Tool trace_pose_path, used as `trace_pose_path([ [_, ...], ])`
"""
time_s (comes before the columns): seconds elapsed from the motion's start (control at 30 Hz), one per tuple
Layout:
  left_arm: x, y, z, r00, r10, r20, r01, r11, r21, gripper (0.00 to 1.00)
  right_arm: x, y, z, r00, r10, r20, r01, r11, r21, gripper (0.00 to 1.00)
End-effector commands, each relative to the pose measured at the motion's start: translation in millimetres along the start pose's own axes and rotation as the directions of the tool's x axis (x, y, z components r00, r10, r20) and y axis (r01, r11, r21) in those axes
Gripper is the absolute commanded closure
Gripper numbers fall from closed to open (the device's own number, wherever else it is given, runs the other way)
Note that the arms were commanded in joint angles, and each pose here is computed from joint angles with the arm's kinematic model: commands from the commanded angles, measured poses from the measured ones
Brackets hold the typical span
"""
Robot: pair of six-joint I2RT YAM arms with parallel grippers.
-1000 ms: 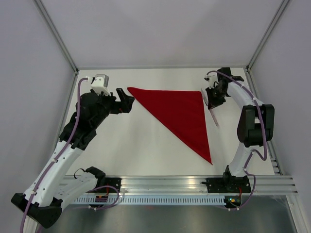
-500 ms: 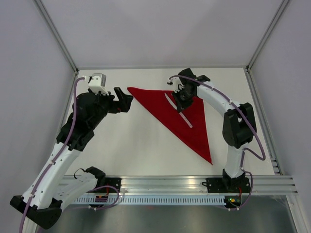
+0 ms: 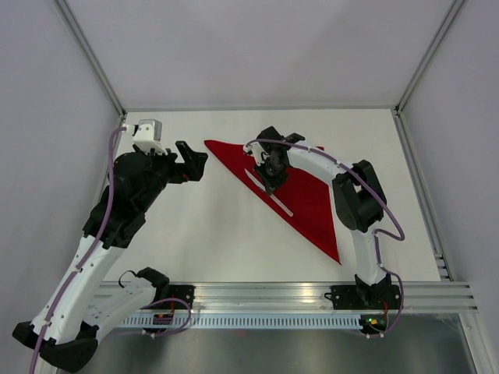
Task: Fold the napkin, place the utensils inside, and roll it up
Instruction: Place the utensil onto the napkin
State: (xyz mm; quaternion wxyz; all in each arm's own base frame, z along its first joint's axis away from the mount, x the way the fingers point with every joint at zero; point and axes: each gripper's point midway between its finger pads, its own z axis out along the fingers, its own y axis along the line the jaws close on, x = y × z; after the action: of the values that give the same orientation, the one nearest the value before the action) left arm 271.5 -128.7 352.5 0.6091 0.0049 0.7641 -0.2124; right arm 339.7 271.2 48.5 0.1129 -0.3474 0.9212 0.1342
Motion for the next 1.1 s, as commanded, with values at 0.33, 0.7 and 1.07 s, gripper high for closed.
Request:
trace_pose_path([
  [0.33, -9, 1, -7, 1.000, 0.013, 0.026, -0.013, 1.000, -0.006, 0.00, -14, -8, 11, 0.999, 0.047, 0.001, -0.047, 0.996, 0.070, 1.00],
  [0.7, -6, 2, -4, 1.000, 0.019, 0.019, -0.019, 1.000, -0.013, 0.00, -15, -13, 21, 0.999, 0.033, -0.017, -0.032, 0.996, 0.084, 1.00],
  [1.07, -1, 4, 0, 1.000, 0.019, 0.010, -0.019, 1.000, -0.016, 0.00, -13, -13, 27, 0.999, 0.019, -0.031, -0.017, 0.997, 0.079, 1.00],
])
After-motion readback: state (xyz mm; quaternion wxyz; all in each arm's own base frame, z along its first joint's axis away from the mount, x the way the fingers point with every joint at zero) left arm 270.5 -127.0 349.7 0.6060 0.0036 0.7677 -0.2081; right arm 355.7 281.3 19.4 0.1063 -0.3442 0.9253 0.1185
